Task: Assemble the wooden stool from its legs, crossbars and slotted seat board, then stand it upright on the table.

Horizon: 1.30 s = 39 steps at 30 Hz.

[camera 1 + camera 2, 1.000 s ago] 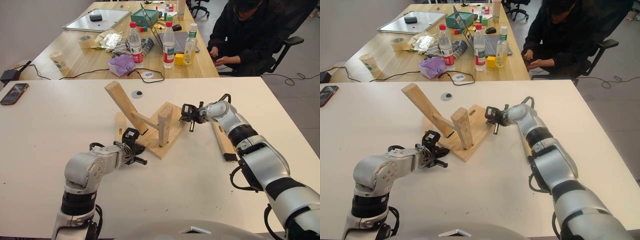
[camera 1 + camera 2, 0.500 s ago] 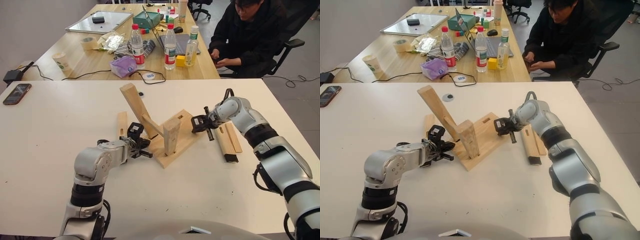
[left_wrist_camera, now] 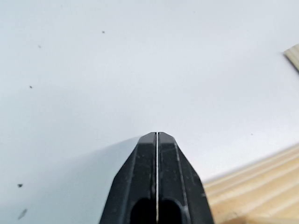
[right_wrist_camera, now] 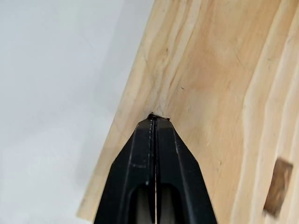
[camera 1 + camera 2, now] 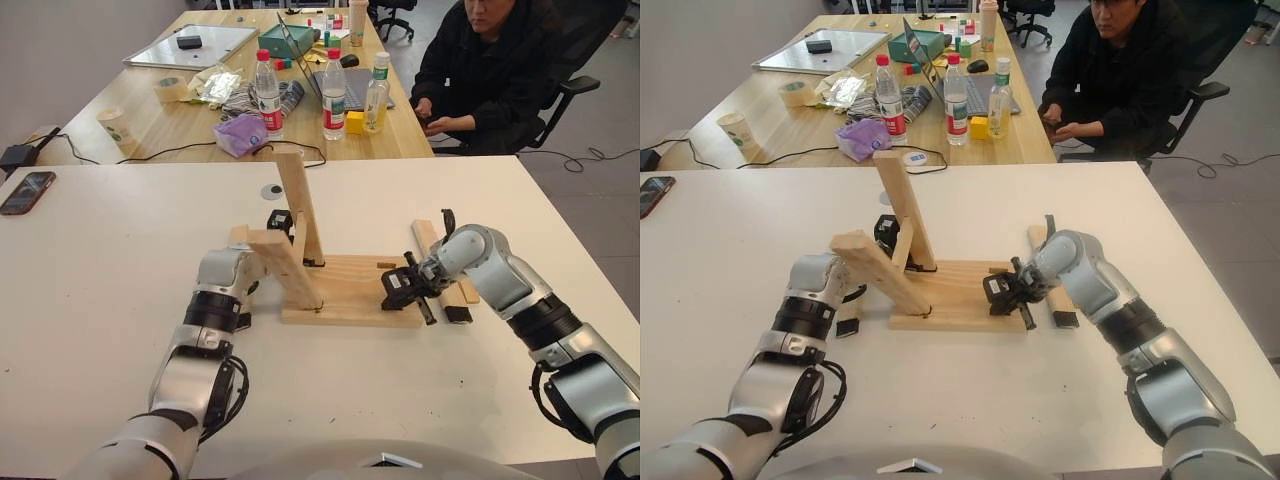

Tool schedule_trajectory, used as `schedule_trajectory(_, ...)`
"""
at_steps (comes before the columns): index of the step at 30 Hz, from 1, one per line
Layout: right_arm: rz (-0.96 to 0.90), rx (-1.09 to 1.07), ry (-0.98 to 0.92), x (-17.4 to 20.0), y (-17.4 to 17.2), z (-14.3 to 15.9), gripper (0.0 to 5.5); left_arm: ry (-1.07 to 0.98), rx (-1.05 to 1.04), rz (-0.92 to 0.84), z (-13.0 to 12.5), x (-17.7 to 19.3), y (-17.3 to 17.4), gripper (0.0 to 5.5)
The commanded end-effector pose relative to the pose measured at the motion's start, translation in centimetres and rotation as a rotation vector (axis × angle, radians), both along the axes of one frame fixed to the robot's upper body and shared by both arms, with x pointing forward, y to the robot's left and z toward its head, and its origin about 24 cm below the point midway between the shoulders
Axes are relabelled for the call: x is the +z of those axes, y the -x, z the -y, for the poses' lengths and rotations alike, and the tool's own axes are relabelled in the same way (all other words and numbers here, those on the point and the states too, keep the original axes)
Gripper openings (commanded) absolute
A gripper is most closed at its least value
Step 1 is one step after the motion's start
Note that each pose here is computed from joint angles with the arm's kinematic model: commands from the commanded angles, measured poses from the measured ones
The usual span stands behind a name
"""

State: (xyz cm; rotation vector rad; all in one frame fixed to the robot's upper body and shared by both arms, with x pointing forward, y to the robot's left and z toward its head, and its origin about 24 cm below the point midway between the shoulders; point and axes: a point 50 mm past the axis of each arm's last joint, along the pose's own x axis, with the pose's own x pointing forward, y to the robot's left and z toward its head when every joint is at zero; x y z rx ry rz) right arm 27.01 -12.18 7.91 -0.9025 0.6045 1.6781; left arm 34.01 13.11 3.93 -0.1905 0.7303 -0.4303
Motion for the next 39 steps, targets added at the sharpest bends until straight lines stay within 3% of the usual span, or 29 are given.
schedule_trajectory(1,-0.056,-0.029,-0.083,-1.2,1.1,-2.1,0.03,-0.026,0.057,0.053,-1.6,0.7,-1.2,0.00)
schedule_trajectory(5,0.038,-0.210,-0.231,2.3,-1.7,-1.5,0.03,-0.021,0.185,0.220,-6.1,4.3,-1.1,0.00)
schedule_trajectory(8,0.040,-0.285,-0.325,5.5,-2.7,-0.5,0.03,0.002,0.210,0.305,-9.3,7.9,1.0,0.00)
schedule_trajectory(12,0.110,-0.405,-0.341,6.0,-4.8,0.6,0.03,-0.127,0.179,0.238,-11.6,8.8,4.5,0.00)
schedule_trajectory(18,0.302,-0.601,-0.208,1.0,-7.6,2.6,0.03,-0.243,-0.157,0.018,-9.9,7.9,11.3,0.00)
schedule_trajectory(26,0.296,-0.640,-0.148,-3.4,-7.6,2.7,0.03,-0.141,-0.403,-0.089,-6.7,7.9,15.3,0.00)
schedule_trajectory(34,0.277,-0.552,-0.145,-4.2,-7.1,1.1,0.03,-0.160,-0.245,-0.140,-4.4,2.8,13.7,0.00)
schedule_trajectory(39,0.238,-0.466,-0.130,-4.3,-6.0,0.8,0.03,-0.171,-0.125,-0.102,-4.4,2.4,12.2,0.00)
